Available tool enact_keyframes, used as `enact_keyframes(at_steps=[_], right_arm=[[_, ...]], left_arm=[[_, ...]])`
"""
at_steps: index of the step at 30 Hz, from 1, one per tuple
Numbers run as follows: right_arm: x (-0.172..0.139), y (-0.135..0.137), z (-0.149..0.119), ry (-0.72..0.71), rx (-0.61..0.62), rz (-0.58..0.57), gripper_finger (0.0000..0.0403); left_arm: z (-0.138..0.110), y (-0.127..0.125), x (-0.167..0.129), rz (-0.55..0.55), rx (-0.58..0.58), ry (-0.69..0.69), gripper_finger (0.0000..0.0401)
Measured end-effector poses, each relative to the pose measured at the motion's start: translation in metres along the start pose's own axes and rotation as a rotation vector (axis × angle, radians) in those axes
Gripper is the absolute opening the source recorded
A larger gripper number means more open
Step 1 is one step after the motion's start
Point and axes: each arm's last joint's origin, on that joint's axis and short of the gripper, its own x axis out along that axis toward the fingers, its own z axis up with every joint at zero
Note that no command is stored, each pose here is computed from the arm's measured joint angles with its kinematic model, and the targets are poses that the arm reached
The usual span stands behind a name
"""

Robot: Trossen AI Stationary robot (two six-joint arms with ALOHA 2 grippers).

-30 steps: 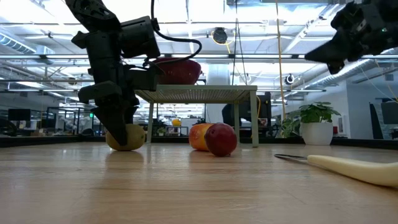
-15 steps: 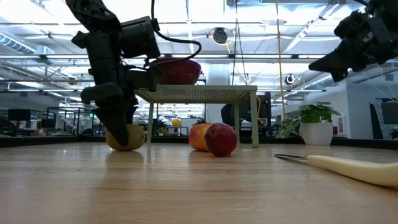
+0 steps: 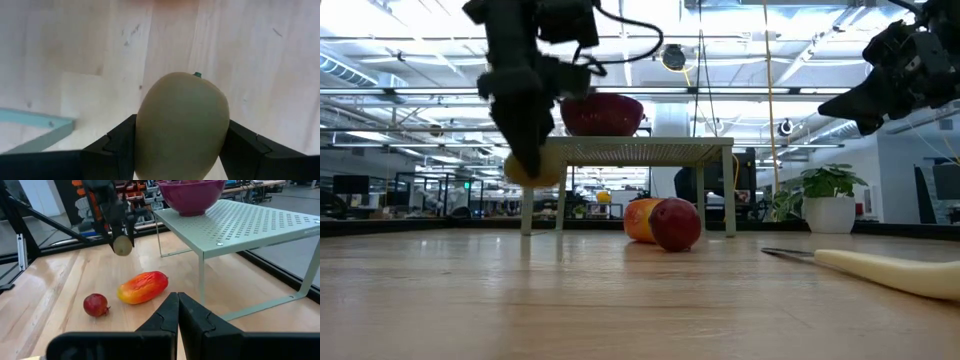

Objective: Pick & Place Fruit
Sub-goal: Put the kiwi into violet strainer bowl on the shelf

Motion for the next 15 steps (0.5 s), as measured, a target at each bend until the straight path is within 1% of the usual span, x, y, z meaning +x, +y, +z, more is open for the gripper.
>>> enact_keyframes(at_steps=[7, 15], right_arm=[[0.000, -0.001, 0.000, -0.001, 0.000, -0.020, 0.0000], [0.000, -0.001, 0.000, -0.003, 0.000, -0.023, 0.0000]], left_arm=[[0.012, -0.009, -0.035, -0.005, 0.005, 0.026, 0.0216], [0.018, -0.029, -0.067, -0.021, -0.009, 0.023, 0.0216]])
